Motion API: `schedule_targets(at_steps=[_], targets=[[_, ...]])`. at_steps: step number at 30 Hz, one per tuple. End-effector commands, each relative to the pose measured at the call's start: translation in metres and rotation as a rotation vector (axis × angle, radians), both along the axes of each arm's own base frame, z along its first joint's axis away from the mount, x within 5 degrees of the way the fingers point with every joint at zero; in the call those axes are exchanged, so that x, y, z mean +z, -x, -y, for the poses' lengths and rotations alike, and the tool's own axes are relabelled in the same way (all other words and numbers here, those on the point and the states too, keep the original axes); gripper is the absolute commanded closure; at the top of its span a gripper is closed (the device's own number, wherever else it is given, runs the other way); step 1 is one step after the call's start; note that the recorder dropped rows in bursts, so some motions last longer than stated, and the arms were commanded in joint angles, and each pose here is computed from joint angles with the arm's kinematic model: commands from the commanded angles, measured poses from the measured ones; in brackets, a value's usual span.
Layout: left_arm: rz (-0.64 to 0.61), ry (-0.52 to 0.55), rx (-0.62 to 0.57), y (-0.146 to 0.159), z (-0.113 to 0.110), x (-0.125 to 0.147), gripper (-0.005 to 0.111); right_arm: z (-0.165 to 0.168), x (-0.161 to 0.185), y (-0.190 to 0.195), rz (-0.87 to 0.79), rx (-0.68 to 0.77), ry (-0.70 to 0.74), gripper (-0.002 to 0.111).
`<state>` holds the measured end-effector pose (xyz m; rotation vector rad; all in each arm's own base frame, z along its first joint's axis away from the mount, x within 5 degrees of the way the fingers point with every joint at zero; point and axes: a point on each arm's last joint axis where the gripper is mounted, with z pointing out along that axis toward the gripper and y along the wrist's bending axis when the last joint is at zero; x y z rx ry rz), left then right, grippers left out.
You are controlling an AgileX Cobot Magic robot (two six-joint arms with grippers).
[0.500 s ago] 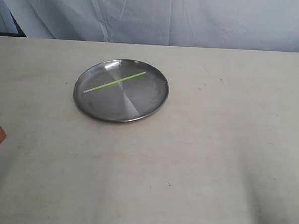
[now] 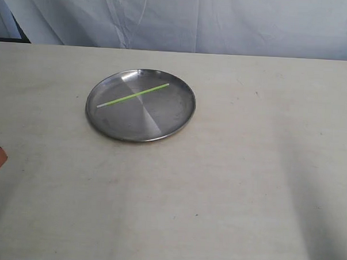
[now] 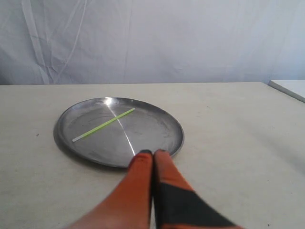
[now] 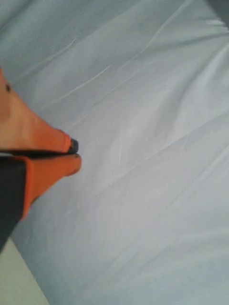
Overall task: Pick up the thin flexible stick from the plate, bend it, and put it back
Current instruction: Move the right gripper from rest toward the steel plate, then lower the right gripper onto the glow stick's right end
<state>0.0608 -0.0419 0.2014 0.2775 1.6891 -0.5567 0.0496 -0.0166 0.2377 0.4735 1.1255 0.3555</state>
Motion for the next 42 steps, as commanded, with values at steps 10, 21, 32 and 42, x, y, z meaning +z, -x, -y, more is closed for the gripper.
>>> schedule_targets(at_steps=[10, 21, 32, 42], targets=[[-0.006, -0.004, -0.001, 0.0, 0.0, -0.001, 0.107, 0.014, 0.035, 0.018, 0.32, -0.1, -0.155, 0.108], [-0.006, -0.004, -0.001, 0.0, 0.0, -0.001, 0.107, -0.009, 0.12, -0.067, 0.005, -0.023, 0.317, 0.108], [-0.005, -0.004, 0.003, 0.0, 0.0, -0.001, 0.107, -0.107, 0.102, -0.294, -0.992, 0.649, 0.876, 0.108], [-0.005, -0.004, 0.001, 0.0, 0.0, -0.001, 0.107, -0.217, -0.008, -0.423, -1.018, 1.094, 1.086, 0.107]])
